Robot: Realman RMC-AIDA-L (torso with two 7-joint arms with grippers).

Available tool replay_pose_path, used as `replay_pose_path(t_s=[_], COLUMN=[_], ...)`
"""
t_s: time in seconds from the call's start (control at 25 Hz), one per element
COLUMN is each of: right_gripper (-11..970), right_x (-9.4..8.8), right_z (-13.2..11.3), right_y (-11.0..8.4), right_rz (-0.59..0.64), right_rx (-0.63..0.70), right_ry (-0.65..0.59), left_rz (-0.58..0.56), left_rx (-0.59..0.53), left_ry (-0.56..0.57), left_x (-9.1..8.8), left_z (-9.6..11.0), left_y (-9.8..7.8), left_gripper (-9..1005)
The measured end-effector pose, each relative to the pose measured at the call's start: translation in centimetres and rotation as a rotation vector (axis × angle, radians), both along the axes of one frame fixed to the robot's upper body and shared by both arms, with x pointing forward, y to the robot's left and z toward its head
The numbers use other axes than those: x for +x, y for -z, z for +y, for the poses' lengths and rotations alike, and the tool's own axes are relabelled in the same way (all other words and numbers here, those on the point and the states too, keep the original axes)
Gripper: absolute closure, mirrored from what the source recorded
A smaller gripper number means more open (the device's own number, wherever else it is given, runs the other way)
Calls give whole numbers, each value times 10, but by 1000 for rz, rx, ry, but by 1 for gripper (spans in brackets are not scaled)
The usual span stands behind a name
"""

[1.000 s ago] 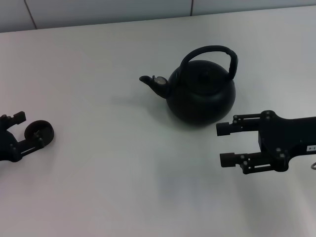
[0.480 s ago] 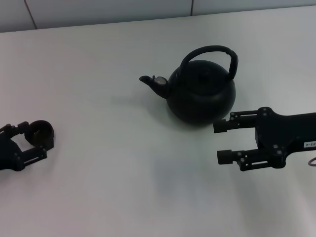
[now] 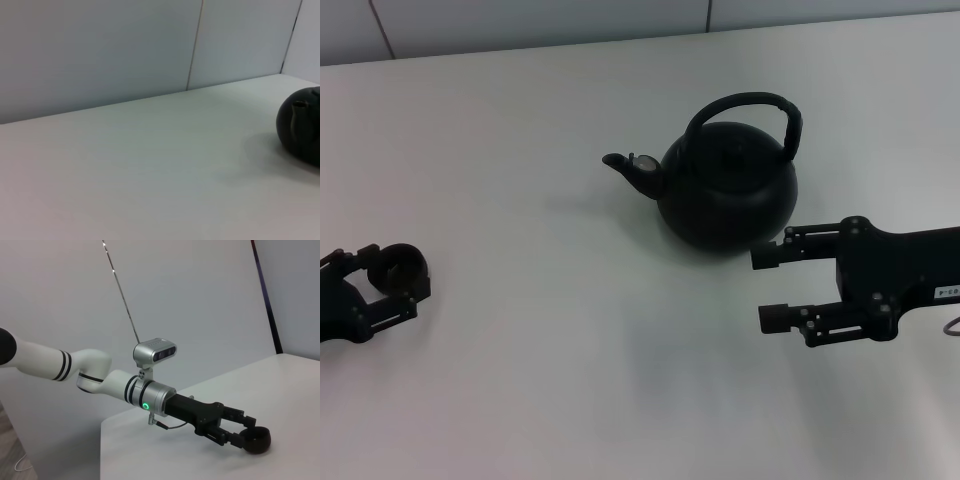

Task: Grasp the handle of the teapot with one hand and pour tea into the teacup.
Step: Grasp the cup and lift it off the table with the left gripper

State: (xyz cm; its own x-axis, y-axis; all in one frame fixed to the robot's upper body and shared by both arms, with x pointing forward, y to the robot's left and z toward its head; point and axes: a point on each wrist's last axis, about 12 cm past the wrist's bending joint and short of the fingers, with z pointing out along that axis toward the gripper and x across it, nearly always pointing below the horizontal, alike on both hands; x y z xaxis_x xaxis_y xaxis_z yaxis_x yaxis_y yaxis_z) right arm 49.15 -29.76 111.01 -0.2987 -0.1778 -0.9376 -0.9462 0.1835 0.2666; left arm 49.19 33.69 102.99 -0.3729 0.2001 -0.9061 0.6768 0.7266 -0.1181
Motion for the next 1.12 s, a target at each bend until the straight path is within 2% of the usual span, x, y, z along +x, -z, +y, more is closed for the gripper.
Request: replay_pose_path(t_s=[1.12], right_gripper=[246], right_x=[1], right_z=[-1], right_y=[-2], right_rz=[-4], right_rx=[-6], right_ry=[1], left_rz=[-14], left_rx=[-9], left_ry=[0], left_x=[4], left_z=[-1], left_y=[-3], left_gripper=[133])
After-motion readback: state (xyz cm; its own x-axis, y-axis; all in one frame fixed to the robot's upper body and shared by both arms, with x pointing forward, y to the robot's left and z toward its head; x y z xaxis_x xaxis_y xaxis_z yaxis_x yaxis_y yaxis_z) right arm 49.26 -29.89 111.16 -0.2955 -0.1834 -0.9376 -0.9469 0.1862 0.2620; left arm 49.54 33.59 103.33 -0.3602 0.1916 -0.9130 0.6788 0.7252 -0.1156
